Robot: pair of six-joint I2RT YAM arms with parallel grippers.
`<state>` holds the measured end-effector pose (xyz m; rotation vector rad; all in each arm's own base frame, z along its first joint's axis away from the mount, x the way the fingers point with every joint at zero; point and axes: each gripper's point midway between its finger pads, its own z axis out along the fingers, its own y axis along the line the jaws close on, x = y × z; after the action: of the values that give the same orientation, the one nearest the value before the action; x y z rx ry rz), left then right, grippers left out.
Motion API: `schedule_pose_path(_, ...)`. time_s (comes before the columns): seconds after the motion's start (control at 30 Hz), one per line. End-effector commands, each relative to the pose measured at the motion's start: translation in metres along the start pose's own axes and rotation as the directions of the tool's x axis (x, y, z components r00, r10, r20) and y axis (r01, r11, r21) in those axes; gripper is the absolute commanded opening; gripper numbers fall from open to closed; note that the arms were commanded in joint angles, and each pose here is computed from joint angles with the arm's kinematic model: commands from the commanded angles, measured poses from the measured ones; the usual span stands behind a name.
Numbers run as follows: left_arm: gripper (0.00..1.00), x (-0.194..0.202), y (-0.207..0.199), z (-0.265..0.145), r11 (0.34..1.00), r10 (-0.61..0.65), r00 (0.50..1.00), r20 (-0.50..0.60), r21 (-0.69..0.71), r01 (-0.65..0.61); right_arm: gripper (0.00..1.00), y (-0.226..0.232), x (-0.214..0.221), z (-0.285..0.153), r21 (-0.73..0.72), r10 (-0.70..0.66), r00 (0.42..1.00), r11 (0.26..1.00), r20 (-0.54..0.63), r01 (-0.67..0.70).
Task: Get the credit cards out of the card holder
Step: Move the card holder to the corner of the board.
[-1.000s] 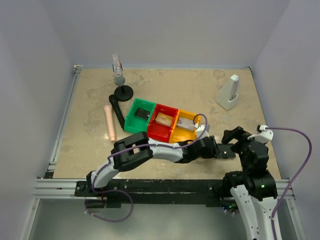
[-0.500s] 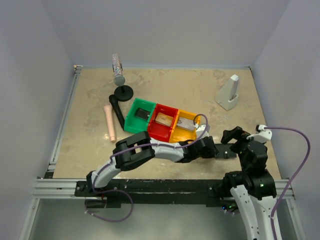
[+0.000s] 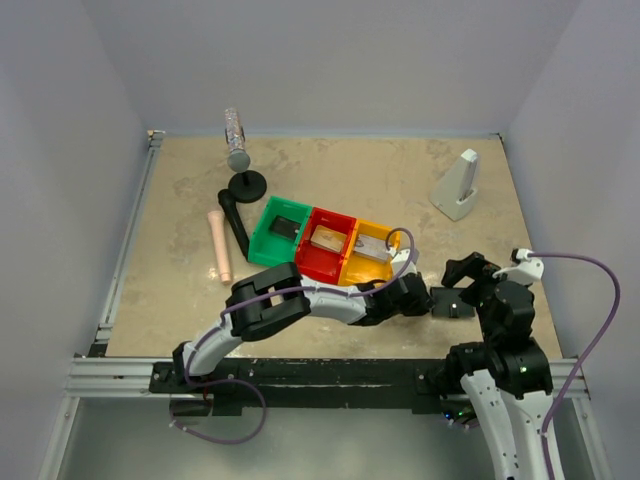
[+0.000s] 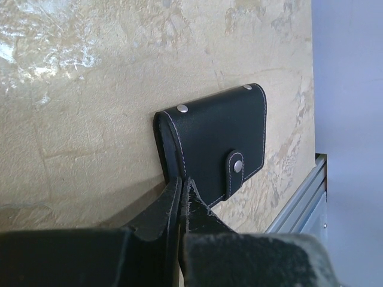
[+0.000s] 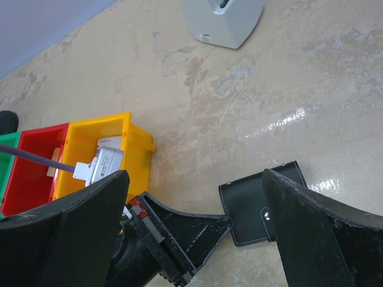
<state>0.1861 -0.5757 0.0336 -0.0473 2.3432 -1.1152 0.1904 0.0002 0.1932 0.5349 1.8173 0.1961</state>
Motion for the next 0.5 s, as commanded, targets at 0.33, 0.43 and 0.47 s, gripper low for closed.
schedule_pose_path(0.33, 0.00, -0.018, 0.004, -0.060, 0.999, 0.020, 0.999, 0.026, 0.047, -0.022, 0.99, 0.000, -0.004, 0.005, 0.019, -0.006, 1.000, 1.000, 0.001, 0.006)
schedule_pose_path(0.43, 0.00, -0.018, 0.009, -0.071, 0.998, 0.029, 0.999, 0.023, 0.053, -0.030, 0.99, 0.000, -0.001, 0.006, 0.019, -0.003, 1.000, 1.000, -0.012, 0.003)
schedule_pose_path(0.47, 0.00, -0.017, 0.010, -0.072, 0.998, 0.032, 0.999, 0.017, 0.058, -0.033, 0.99, -0.001, 0.000, 0.006, 0.023, -0.005, 1.000, 1.000, -0.012, 0.005)
